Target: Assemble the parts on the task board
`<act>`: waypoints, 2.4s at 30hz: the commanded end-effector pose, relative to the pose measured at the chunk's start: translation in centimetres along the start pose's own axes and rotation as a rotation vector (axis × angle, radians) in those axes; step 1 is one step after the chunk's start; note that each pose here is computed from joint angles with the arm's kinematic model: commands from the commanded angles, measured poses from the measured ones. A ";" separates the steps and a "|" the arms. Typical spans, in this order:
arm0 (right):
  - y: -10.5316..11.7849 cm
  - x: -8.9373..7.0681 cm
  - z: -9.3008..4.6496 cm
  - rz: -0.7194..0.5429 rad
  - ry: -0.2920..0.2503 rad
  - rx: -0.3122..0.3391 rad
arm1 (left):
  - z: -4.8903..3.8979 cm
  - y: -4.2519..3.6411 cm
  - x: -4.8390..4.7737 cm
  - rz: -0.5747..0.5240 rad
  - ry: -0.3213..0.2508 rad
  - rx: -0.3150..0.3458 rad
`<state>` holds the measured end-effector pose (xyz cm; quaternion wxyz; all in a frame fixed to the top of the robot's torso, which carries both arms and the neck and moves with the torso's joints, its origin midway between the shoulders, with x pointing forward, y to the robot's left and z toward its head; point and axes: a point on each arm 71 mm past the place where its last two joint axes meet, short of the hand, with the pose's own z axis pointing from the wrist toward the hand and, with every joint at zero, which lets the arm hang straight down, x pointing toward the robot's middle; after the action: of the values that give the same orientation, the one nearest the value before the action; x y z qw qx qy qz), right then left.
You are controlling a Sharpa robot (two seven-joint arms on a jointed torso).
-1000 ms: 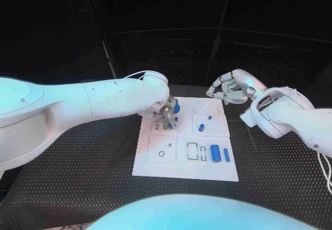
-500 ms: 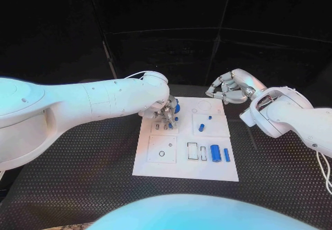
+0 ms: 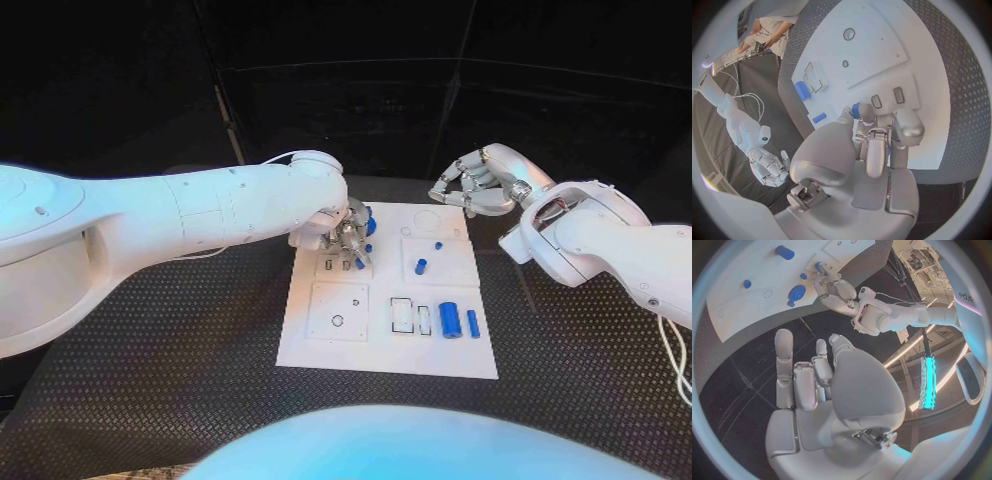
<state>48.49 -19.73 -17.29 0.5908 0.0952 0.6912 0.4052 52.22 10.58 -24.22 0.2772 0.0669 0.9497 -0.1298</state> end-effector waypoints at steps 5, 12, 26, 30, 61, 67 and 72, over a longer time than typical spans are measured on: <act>0.1 0.0 0.2 0.008 0.009 -0.007 | -0.49 0.48 -0.13 -0.126 -0.062 0.048; -0.1 0.0 0.2 0.007 0.013 -0.002 | -1.15 1.37 0.28 -0.220 -0.108 0.057; -0.4 -0.1 0.2 0.005 0.017 0.011 | -2.62 4.31 2.31 -0.405 -0.263 0.034; -0.5 -0.1 0.2 0.004 0.017 0.012 | -2.60 4.90 2.97 -0.447 -0.315 0.040; -0.5 0.1 0.4 0.005 0.027 0.014 | -0.91 4.61 5.55 -0.387 -0.302 -0.002; -0.5 0.2 0.5 0.005 0.027 0.013 | -0.64 4.40 5.62 -0.351 -0.272 -0.010; -0.4 0.2 0.4 0.005 0.028 0.012 | -0.44 4.48 5.48 -0.334 -0.267 -0.020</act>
<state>49.02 -19.85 -17.82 0.5811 0.0972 0.7017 0.4006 48.33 15.30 -27.69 0.3838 -0.1308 0.8955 -0.1836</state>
